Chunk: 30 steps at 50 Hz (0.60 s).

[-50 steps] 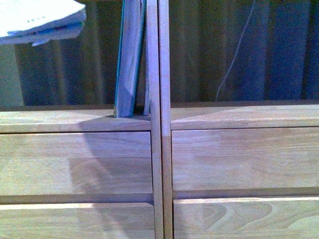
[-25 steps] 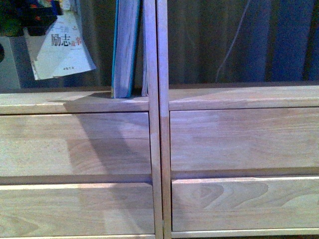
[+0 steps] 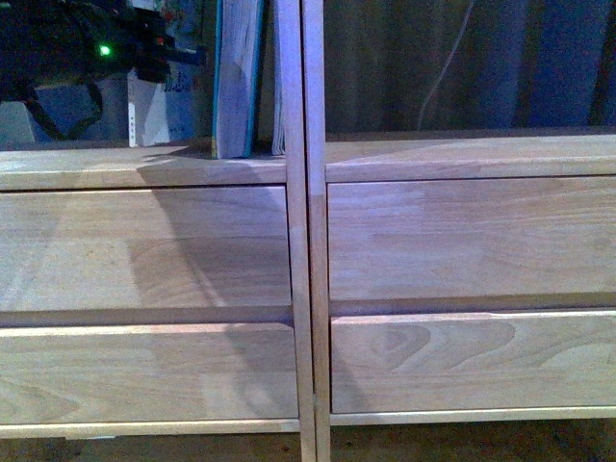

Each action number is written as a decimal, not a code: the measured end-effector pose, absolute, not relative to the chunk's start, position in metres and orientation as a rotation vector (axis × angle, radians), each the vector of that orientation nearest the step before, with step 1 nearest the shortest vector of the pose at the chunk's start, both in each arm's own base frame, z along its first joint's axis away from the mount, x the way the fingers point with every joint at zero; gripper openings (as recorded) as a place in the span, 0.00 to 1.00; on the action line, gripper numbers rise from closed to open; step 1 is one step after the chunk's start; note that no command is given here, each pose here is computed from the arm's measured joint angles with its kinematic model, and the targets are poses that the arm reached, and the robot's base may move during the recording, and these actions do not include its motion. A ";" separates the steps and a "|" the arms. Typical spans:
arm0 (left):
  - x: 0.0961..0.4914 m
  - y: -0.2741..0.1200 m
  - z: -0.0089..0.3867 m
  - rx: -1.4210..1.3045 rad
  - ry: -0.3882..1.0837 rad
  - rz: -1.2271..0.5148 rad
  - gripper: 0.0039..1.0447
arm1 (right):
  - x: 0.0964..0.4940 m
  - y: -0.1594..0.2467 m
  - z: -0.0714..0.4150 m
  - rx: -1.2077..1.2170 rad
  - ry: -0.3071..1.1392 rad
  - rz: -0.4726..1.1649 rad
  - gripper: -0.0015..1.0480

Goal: Organize books on shelf

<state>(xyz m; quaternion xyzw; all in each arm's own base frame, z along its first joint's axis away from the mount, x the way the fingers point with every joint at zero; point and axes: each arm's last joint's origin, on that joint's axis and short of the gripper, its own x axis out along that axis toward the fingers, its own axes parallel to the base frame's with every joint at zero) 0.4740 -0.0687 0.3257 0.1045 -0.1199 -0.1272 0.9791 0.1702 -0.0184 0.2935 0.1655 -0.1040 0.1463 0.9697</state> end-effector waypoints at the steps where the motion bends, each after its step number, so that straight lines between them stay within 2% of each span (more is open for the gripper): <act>1: 0.475 -0.070 0.324 0.214 -0.238 -0.256 0.06 | 0.170 -0.018 0.293 0.334 -0.210 0.296 0.93; 6: 0.482 -0.077 0.311 0.242 -0.233 -0.253 0.06 | 0.170 -0.018 0.294 0.334 -0.211 0.295 0.93; 21: 0.488 -0.092 0.306 0.278 -0.269 -0.239 0.06 | 0.170 -0.018 0.294 0.334 -0.211 0.296 0.93; 30: 0.490 -0.101 0.300 0.272 -0.280 -0.222 0.39 | 0.170 -0.018 0.294 0.334 -0.211 0.296 0.93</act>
